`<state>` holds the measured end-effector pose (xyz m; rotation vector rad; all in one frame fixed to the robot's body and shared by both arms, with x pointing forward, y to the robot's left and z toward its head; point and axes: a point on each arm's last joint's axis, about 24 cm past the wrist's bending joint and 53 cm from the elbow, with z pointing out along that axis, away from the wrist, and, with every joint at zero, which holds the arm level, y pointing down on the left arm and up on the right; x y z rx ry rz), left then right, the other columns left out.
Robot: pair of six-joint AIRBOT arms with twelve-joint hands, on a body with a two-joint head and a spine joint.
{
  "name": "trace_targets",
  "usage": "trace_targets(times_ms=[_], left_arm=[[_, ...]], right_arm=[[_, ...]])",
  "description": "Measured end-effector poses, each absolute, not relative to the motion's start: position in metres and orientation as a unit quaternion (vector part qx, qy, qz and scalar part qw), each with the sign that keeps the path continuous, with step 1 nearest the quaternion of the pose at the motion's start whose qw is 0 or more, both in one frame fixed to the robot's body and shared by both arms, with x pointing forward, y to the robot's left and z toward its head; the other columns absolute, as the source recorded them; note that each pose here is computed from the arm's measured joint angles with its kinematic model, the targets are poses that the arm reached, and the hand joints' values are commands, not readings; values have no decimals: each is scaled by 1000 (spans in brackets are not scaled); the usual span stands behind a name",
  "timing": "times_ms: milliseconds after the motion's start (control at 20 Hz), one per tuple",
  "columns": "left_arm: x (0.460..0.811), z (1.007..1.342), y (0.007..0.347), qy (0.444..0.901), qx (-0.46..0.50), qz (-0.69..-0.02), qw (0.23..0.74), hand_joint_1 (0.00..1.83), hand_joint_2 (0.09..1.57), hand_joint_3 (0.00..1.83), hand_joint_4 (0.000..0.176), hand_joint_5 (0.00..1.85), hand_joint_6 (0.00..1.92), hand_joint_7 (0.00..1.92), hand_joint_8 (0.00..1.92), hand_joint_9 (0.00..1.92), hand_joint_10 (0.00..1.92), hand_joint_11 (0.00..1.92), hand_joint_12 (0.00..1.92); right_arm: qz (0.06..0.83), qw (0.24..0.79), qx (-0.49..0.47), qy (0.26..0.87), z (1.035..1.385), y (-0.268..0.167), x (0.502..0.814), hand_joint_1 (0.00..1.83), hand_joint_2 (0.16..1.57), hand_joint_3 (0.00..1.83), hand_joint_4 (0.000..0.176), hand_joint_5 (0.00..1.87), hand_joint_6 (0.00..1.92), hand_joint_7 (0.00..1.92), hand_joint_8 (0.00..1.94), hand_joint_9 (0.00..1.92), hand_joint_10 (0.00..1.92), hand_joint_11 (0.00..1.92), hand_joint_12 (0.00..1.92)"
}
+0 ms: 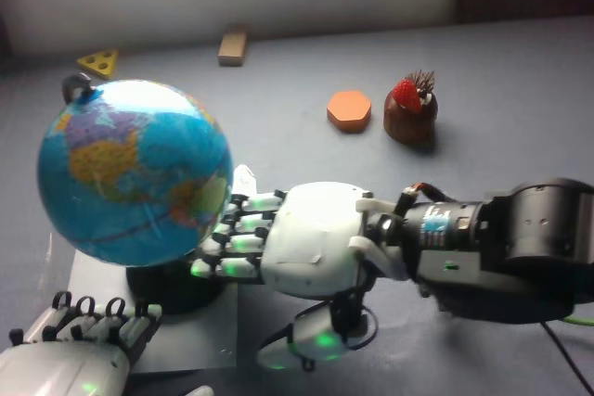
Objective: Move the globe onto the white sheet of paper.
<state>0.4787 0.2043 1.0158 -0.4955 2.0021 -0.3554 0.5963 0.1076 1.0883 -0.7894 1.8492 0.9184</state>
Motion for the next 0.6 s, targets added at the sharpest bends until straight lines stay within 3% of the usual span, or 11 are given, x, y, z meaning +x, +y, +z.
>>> trace_targets(times_ms=[600], left_arm=[[477,1037,174,856,-264,-128,426,0,1206,0,0,158,13,212,12,176,5,0,602]], right_arm=[[368,439,-294,765,1101,72,591,0,1225,2,0,84,6,94,1,67,2,0,0]])
